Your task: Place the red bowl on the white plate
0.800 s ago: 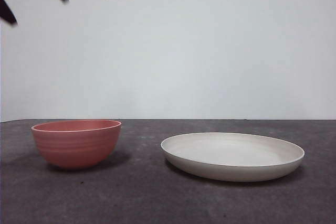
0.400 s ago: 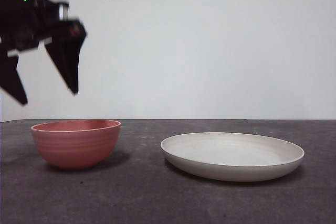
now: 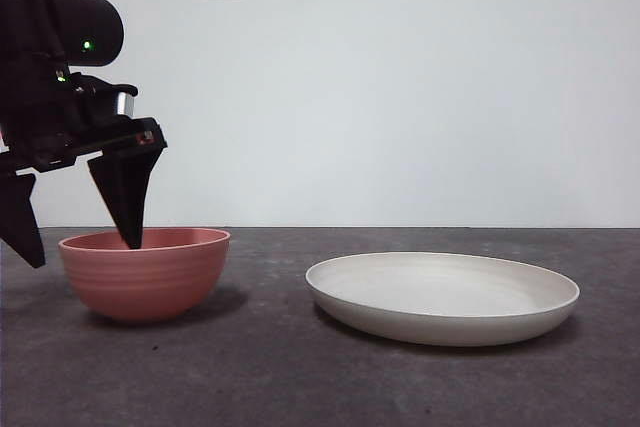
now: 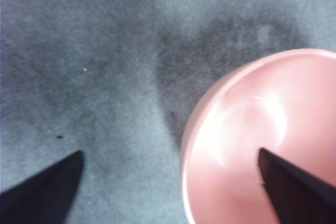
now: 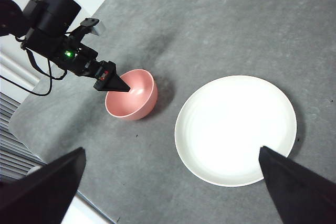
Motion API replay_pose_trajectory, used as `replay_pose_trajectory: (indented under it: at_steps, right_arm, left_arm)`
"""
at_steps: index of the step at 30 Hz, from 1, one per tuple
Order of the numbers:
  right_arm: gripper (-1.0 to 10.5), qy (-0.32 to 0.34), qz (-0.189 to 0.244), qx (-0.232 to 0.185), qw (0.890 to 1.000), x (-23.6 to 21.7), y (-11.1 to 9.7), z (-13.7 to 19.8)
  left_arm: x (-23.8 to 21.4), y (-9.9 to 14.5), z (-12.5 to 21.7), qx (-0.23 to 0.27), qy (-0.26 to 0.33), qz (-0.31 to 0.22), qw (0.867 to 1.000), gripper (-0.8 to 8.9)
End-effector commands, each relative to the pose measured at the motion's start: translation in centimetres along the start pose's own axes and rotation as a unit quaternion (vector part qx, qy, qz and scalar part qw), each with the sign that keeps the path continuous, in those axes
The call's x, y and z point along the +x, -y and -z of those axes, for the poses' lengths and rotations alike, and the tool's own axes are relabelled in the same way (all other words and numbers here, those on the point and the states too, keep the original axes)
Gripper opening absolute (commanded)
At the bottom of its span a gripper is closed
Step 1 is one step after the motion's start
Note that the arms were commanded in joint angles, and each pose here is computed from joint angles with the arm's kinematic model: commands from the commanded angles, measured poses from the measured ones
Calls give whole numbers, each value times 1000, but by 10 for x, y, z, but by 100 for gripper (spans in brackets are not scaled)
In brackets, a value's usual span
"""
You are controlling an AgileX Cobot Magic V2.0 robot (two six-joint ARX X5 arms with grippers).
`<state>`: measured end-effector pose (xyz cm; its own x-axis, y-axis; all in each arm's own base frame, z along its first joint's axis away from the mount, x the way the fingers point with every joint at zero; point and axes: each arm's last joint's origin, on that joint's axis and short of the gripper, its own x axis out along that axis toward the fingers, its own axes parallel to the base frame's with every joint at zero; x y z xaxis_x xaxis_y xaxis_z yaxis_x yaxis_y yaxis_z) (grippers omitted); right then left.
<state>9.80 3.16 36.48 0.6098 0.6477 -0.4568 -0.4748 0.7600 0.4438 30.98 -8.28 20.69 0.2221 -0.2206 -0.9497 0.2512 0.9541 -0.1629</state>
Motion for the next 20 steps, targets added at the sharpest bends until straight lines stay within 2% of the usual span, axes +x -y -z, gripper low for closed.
replay_pose_trajectory:
  at_steps: [1,11,20]
  right_arm:
    - [580,7,-4,-10,1000,-2,-3,-4]
    - [580,7,-4,-10,1000,-2,-3,-4]
    - [580,7,-4,-10,1000,-2,-3,-4]
  left_arm:
    - [5,1,-5,10,-3,3,1000,325]
    - [9,3,-5,11,-11,3,1000,28]
    - [-6,9,-15,9,-4,5,1000,15]
